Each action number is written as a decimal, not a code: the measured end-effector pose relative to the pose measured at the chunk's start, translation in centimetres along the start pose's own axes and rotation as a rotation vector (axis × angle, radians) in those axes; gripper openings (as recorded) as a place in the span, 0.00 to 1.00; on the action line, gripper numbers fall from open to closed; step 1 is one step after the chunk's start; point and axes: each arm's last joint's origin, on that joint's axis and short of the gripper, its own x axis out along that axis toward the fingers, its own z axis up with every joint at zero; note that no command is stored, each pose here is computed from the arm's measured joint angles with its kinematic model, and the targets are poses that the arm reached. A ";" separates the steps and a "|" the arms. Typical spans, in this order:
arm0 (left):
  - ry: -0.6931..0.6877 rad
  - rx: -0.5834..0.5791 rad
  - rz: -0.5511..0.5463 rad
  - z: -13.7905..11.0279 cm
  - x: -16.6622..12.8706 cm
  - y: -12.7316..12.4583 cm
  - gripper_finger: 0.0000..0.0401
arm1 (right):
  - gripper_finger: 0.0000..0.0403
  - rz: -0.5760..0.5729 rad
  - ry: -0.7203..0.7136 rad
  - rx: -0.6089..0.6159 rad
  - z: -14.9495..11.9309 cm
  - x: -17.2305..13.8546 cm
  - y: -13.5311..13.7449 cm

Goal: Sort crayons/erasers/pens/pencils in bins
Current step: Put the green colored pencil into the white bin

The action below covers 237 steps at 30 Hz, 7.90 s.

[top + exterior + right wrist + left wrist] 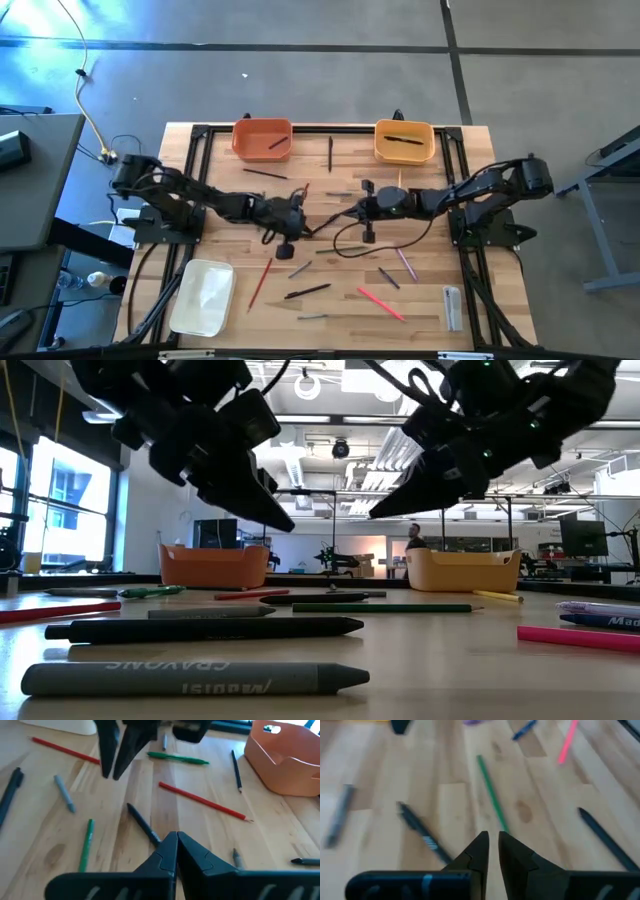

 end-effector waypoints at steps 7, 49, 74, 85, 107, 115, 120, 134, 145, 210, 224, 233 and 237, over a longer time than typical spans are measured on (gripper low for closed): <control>0.046 0.021 0.047 -0.5 2.1 -1.7 0.20 | 0.00 -0.012 -0.053 -0.015 -0.7 -0.5 1.2; 0.288 0.150 0.055 -1.3 6.2 -2.6 0.01 | 0.00 0.004 -0.056 0.011 -0.7 -0.6 1.6; 0.242 0.083 0.071 -1.0 6.4 -2.5 0.00 | 0.38 0.121 0.311 0.258 -4.0 -2.8 9.0; 0.233 0.069 0.073 -1.0 6.4 -2.4 0.00 | 0.32 0.070 0.361 0.253 -4.6 -3.2 9.3; 0.217 0.042 0.063 -0.8 6.5 -1.9 0.00 | 0.26 0.024 0.402 0.237 -6.0 -2.0 9.4; 0.227 0.054 0.060 -0.6 6.1 -1.9 0.03 | 0.03 0.015 0.413 0.232 -6.1 -1.9 9.2; 0.246 0.089 0.078 0.4 4.2 -1.8 0.10 | 0.03 0.017 0.409 0.233 -6.1 -1.9 9.2; 0.252 0.205 0.085 1.5 2.0 -2.8 0.33 | 0.01 0.030 0.314 0.212 -5.4 -1.6 9.4; 0.258 0.226 0.134 1.0 2.9 -2.9 0.39 | 0.01 0.020 0.243 0.203 -4.7 -1.4 9.4; 0.429 -0.073 0.134 1.3 -4.9 -6.9 0.01 | 0.22 -0.184 0.120 0.109 -1.1 -5.3 7.3; 0.419 -0.425 0.251 -2.2 -13.4 -15.5 0.01 | 0.01 -0.238 0.137 0.040 -1.2 -5.4 7.1; 0.515 -0.458 0.206 -5.4 -17.8 -18.8 0.01 | 0.02 -0.240 0.139 0.034 -1.3 -5.4 7.1; 0.527 -0.457 0.149 -5.8 -19.5 -20.1 0.01 | 0.02 -0.240 0.140 0.032 -1.3 -5.4 7.1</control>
